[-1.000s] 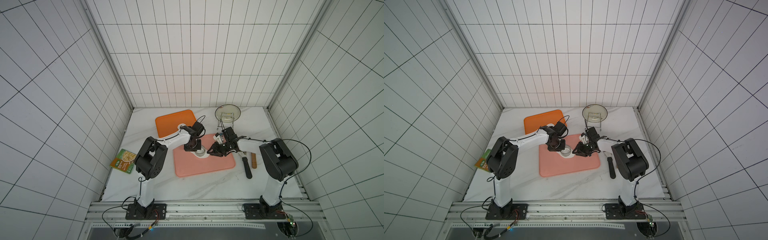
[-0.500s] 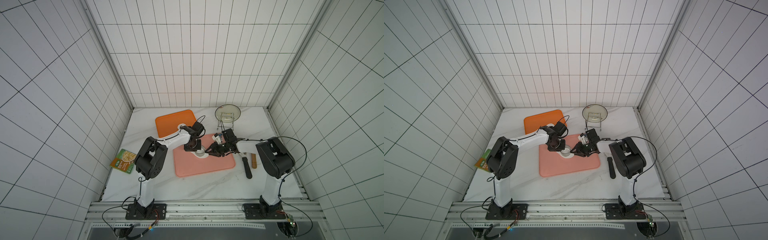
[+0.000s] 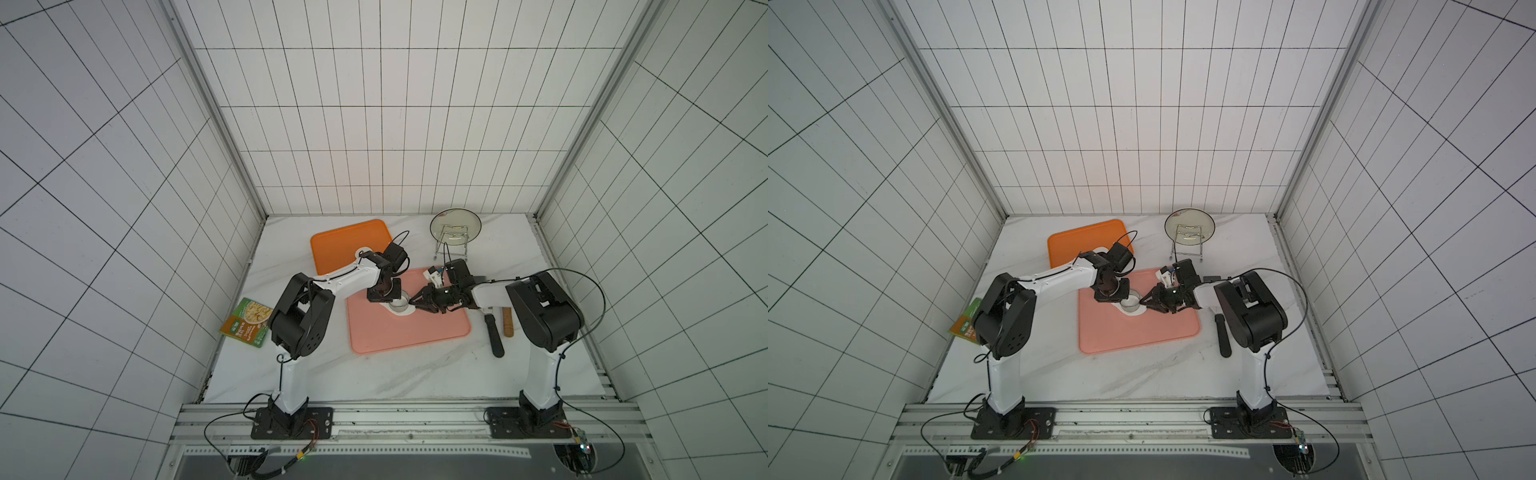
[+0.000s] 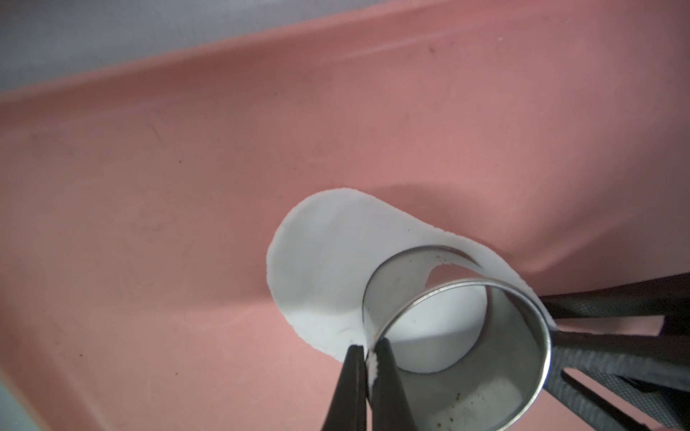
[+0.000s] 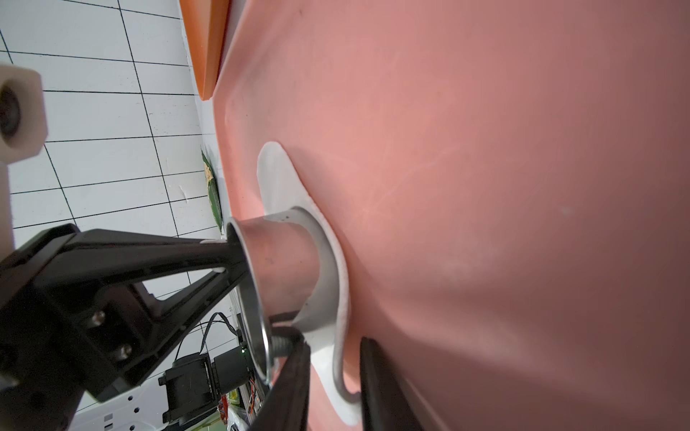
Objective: Roll out the dumpling wrappers from the dough
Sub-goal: Press the dumpling wrapper on the work surface, then remove the dumpling wrapper from the work surface.
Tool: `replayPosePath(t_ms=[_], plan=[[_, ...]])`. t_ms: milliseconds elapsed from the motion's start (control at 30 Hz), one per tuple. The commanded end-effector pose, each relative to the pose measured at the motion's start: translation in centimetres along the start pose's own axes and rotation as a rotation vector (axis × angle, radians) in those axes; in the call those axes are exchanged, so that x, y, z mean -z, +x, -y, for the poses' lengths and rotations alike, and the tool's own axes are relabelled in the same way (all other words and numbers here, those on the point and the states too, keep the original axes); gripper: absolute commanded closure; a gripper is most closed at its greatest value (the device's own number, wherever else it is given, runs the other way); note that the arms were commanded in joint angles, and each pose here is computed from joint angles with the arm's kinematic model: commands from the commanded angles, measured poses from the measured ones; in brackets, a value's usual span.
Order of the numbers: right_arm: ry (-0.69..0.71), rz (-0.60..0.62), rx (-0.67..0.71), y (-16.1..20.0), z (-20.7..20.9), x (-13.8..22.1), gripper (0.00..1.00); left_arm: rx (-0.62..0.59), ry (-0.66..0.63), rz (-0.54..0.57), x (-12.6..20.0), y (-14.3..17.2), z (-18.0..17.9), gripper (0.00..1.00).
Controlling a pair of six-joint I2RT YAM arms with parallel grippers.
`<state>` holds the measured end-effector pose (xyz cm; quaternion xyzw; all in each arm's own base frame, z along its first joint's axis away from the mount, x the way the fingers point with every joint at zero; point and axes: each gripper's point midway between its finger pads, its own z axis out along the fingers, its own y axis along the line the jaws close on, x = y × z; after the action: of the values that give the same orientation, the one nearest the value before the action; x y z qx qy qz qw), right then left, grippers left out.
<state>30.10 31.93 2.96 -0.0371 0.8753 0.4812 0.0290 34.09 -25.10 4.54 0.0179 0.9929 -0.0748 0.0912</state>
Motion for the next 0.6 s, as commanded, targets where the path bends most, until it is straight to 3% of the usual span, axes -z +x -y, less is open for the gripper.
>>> replayPosePath(t_ms=[0,200,567], plan=[[0.105,-0.028,-0.09,1.4,4.1,-1.0,0.75,-0.002,-0.022,-0.037,-1.0,1.1,-0.6,1.0],[0.122,-0.026,-0.1,1.3,4.5,-1.1,0.92,-0.004,-0.02,-0.037,-1.0,1.1,-0.5,1.0],[0.029,0.099,-0.045,-0.7,1.4,1.2,0.98,-0.005,-0.039,-0.037,-1.1,1.2,-1.0,1.0]])
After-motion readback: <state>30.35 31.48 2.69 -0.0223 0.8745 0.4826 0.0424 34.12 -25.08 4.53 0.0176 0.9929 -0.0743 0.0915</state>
